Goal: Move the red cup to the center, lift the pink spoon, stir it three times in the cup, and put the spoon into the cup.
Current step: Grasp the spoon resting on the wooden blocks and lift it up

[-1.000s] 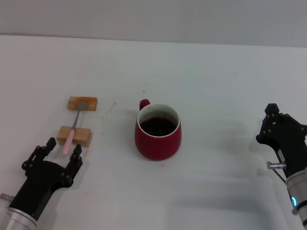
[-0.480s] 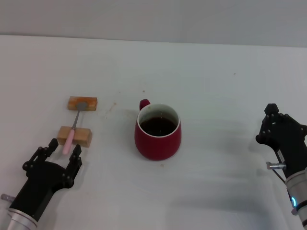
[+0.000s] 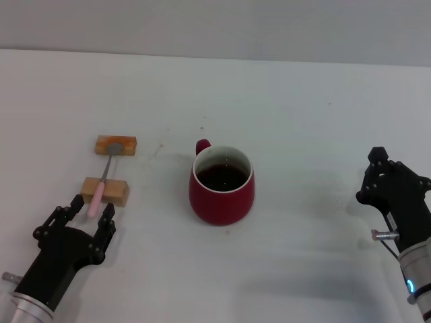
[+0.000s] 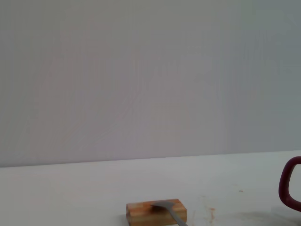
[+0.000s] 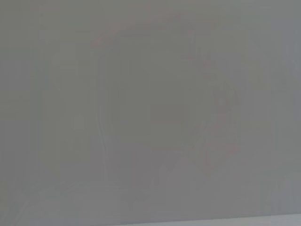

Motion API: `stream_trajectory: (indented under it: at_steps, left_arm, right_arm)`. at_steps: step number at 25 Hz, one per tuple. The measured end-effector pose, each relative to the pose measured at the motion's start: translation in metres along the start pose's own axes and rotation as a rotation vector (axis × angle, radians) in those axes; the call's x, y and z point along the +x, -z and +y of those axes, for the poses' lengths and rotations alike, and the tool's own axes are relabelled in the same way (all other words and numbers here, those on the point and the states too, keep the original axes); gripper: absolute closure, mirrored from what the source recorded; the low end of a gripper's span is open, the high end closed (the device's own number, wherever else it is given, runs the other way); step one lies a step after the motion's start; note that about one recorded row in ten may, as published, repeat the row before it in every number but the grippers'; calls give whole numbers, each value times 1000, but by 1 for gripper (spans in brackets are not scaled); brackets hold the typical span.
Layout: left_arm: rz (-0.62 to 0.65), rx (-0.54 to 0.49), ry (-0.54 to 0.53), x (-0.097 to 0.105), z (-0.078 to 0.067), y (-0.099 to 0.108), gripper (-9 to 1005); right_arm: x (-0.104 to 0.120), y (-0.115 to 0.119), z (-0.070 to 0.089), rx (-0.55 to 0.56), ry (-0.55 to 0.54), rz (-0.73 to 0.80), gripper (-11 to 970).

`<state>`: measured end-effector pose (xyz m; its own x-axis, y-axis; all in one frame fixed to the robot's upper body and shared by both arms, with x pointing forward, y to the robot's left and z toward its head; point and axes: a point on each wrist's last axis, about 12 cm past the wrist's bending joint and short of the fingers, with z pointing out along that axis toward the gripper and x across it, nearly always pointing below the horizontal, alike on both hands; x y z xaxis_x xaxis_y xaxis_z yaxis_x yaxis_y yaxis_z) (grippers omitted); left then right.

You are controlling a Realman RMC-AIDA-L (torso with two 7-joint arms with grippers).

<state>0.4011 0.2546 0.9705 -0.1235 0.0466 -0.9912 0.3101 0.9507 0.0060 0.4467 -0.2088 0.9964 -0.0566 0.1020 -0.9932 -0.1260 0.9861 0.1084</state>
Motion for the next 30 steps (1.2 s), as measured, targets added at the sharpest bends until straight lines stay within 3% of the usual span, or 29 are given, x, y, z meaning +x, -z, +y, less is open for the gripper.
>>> stream_trajectory:
  at_steps: [8,26,30]
  left_arm:
    - [4,4,-4,1,0,1,454]
    - [42,-8,-42,5,4,-1,577]
    - [22,-6,-39,2,2,-3,712]
  right_arm:
    - [0,1,1,-3,0,-2,960]
    - [2,6,1,-9,-7,4,960]
    - [2,7,2,-14,-6,4,960]
